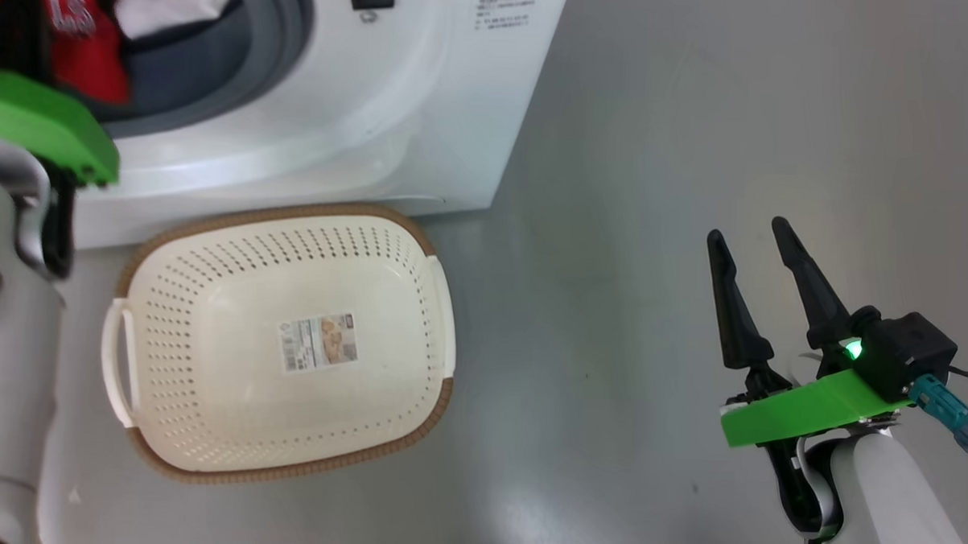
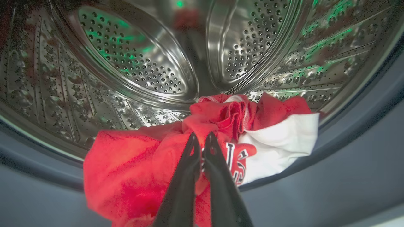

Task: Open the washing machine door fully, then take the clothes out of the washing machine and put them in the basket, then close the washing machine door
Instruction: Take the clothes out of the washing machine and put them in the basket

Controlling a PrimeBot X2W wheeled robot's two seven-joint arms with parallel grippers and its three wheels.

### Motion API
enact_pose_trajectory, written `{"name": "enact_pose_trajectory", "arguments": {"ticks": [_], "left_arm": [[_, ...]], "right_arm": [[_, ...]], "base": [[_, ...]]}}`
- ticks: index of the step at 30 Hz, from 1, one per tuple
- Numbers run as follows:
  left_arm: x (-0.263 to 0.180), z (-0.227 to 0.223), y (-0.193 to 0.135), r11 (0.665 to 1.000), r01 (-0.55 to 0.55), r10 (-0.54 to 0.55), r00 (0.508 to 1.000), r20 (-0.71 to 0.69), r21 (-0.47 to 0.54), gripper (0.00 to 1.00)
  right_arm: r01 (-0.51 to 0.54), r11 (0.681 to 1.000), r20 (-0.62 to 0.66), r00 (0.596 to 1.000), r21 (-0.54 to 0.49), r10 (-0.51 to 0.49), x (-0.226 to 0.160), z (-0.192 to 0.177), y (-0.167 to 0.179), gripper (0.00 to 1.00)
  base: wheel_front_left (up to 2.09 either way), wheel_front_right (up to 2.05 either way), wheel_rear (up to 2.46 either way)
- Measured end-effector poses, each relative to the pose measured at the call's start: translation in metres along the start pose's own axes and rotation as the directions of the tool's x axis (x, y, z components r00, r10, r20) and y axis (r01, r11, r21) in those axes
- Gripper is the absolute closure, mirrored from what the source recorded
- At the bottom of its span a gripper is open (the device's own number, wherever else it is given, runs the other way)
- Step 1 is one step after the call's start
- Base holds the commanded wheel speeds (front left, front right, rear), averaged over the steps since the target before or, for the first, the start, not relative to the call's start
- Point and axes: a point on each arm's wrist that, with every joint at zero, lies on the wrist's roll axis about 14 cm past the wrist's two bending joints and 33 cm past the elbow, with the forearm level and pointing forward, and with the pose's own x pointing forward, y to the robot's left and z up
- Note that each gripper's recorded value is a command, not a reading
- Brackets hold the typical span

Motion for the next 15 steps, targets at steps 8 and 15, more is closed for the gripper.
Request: {"name": "enact_pose_trajectory", "arguments": {"ticks": [8, 15], "left_arm": [[-0.041, 0.020, 0.002, 1.000, -0.011, 0.013, 0.996, 0.086, -0.028, 1.00], [-0.077, 0.041, 0.009, 0.997, -0.040, 0.051, 0.984, 0.173, -0.063, 1.00]], "right_arm": [[-0.004, 1.000, 0.022, 1.000, -0.002, 0.004, -0.012, 0.012, 0.004, 0.00], [-0.002, 1.000, 0.037, 0.999, -0.003, 0.002, -0.023, 0.019, 0.005, 0.00]], "base": [[0.00, 0.00, 0.00], [0.00, 0.00, 0.00]]}}
